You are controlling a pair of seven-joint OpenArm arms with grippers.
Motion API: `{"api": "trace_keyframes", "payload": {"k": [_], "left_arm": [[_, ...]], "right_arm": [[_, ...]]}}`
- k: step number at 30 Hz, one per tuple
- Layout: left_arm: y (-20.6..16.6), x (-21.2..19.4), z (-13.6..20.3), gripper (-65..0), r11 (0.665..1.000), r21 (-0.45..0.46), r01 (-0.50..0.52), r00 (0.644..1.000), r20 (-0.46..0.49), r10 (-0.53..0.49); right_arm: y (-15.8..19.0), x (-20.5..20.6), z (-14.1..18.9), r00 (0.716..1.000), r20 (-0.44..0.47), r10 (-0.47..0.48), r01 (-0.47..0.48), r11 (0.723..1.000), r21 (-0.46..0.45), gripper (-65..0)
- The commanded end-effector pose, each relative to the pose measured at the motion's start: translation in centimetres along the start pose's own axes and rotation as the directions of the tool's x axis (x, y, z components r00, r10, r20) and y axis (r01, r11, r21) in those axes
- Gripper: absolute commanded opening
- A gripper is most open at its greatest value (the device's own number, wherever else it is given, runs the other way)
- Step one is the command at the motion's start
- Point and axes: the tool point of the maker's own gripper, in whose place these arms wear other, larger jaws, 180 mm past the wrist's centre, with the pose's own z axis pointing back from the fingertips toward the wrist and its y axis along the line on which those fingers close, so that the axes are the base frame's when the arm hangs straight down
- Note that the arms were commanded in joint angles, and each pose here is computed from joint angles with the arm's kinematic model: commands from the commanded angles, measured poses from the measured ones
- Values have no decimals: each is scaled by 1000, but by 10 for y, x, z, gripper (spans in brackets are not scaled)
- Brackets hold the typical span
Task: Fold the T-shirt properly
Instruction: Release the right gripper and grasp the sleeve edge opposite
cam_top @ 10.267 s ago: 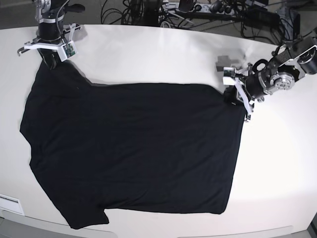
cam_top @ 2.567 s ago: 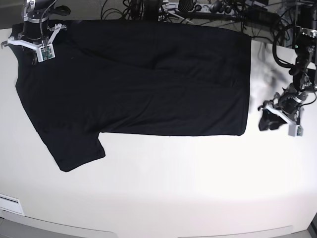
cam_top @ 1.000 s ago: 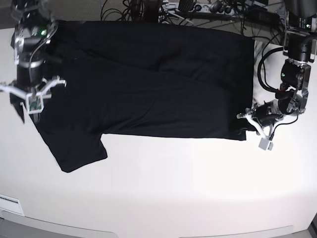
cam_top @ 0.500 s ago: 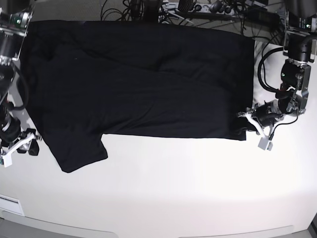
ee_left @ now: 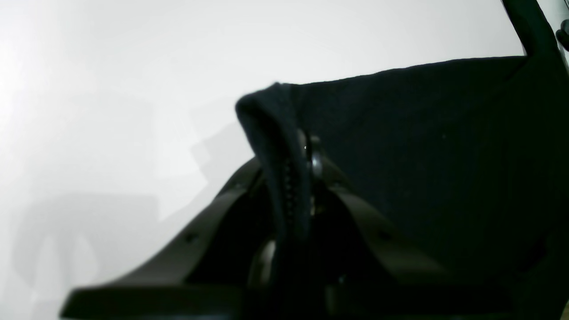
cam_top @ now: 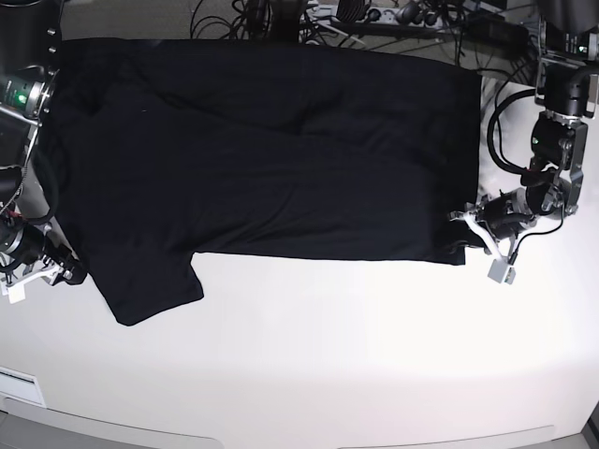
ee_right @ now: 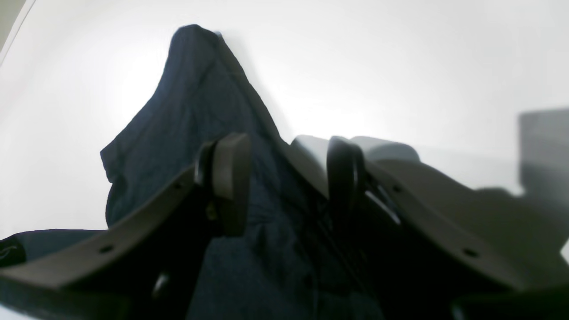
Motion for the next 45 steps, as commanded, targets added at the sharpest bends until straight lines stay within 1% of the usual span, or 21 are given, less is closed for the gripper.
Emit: {"api": "trace_keyframes", "payload": {"k": [1, 4, 10, 14, 16, 19, 23, 29, 30, 31, 32, 34, 35, 36, 37, 39, 40, 45], "left_arm": [[15, -9, 6, -650, 998, 64, 28, 998, -66, -24], [15, -8, 6, -650, 998, 64, 28, 998, -66, -23], [15, -9, 6, -650, 998, 64, 28, 998, -66, -23], [16, -9, 6, -650, 997, 65, 28, 997, -67, -24], [16, -9, 6, -650, 997, 65, 28, 997, -67, -24], [16, -9, 6, -650, 998, 65, 28, 998, -66, -23], [15, -9, 6, -650, 998, 64, 28, 998, -66, -23], [15, -8, 6, -650, 998, 64, 28, 998, -65, -23], [15, -8, 6, -650, 998, 64, 28, 998, -63, -24], [15, -8, 6, -650, 998, 64, 28, 998, -62, -24], [15, -8, 6, -650, 998, 64, 28, 998, -62, -24], [15, -8, 6, -650, 998, 64, 28, 998, -61, -24], [15, -7, 6, -650, 998, 64, 28, 998, -59, -24], [15, -7, 6, -650, 998, 64, 28, 998, -57, -24], [15, -7, 6, -650, 997, 65, 29, 998, -56, -25], [14, -6, 6, -650, 998, 58, 34, 998, -55, -31], [13, -7, 6, -650, 998, 50, 41, 998, -56, -39], [7, -5, 6, -650, 997, 14, 71, 996, -54, -71]], "right_arm": [[5, 32, 10, 996, 88, 22, -23, 1000, 13, -343], [2, 32, 9, 996, 91, 25, -24, 1000, -11, -343], [10, 23, -2, 997, 78, 16, -16, 1000, 3, -343], [2, 20, -9, 996, 82, 43, -38, 997, -66, -343], [1, 18, -11, 996, 78, 47, -41, 996, -81, -343], [5, 16, -14, 996, 75, 43, -38, 997, -66, -343], [18, 11, -21, 996, 68, 64, -62, 998, -19, -343], [30, 6, -27, 995, 63, 82, -84, 996, 22, -348], [30, 6, -27, 994, 64, 85, -87, 996, 24, -362], [31, 6, -27, 994, 64, 88, -90, 996, 27, -397], [31, 6, -27, 994, 64, 91, -93, 995, 30, -457], [31, 6, -27, 994, 64, 91, -93, 995, 30, -630], [30, 6, -26, 994, 65, 92, -94, 995, 29, -650], [33, 10, -25, 993, 76, 94, -97, 994, 44, -650], [39, 13, -22, 990, 94, 103, -111, 991, 81, -650], [55, 16, -17, 984, 114, 134, -152, 974, 167, -650], [61, 16, -15, 984, 110, 138, -158, 968, 198, -650], [82, 10, -5, 994, 50, 97, -108, 944, 312, -650]]}}
